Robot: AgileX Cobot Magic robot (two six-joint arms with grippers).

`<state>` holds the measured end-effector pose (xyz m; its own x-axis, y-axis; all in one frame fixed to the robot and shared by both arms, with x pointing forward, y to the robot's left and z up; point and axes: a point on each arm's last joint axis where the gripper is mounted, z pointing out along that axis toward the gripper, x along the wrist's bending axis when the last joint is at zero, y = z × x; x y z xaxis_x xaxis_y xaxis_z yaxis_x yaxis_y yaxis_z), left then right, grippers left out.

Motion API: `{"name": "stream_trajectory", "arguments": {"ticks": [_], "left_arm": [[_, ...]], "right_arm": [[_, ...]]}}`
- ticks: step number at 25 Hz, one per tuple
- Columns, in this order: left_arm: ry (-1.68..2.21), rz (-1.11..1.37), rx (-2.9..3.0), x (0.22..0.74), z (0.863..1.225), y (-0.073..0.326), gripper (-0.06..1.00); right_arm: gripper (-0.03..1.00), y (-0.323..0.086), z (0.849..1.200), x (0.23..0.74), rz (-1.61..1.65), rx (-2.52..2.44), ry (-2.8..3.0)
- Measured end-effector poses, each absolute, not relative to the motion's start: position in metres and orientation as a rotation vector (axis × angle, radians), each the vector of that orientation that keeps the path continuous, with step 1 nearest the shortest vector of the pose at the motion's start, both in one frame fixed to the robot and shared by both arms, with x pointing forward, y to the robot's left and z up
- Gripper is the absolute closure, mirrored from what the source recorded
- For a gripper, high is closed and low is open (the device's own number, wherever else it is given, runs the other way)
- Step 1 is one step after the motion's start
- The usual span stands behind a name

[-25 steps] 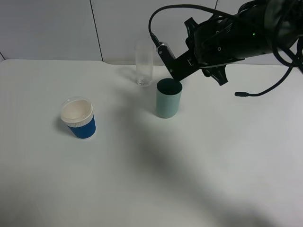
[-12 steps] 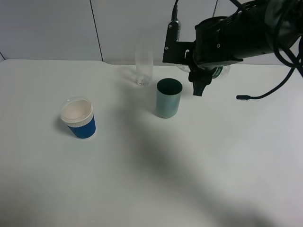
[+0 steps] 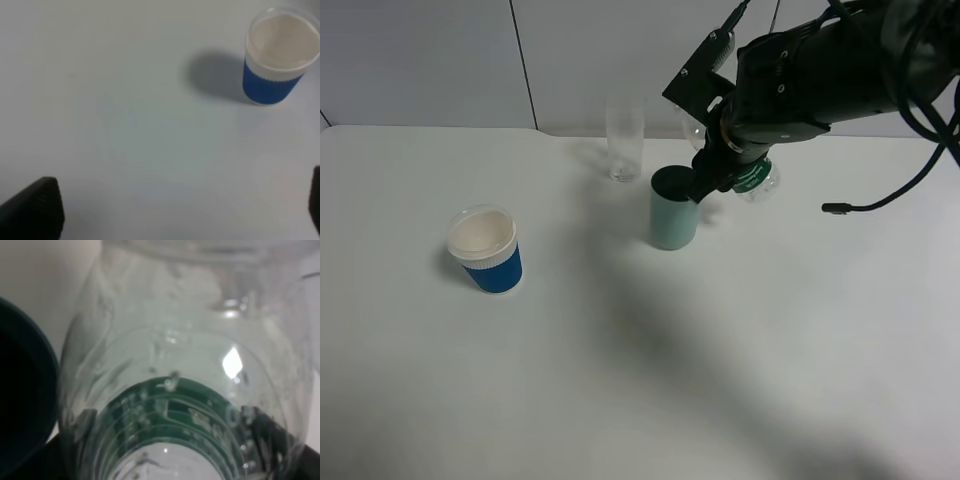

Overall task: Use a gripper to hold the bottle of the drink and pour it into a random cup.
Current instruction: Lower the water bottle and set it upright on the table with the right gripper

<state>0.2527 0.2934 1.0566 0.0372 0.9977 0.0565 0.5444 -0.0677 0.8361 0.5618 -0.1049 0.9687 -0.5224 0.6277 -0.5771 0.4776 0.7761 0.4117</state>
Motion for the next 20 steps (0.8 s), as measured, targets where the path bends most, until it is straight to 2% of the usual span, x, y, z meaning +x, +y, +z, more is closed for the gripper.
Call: {"name": "stream_trajectory", "arguments": {"ticks": [11, 20], "left_arm": [[1.573, 0.912, 1.684, 0.253, 1.057, 0.293, -0.05], [1.573, 0.912, 1.684, 0.253, 1.057, 0.293, -0.05]], "right_arm": [[0.4, -0.113, 1.003, 0.556, 0.424, 0.991, 2.128], [0.4, -0.121, 1.006, 0.559, 0.517, 1.043, 2.191]]}}
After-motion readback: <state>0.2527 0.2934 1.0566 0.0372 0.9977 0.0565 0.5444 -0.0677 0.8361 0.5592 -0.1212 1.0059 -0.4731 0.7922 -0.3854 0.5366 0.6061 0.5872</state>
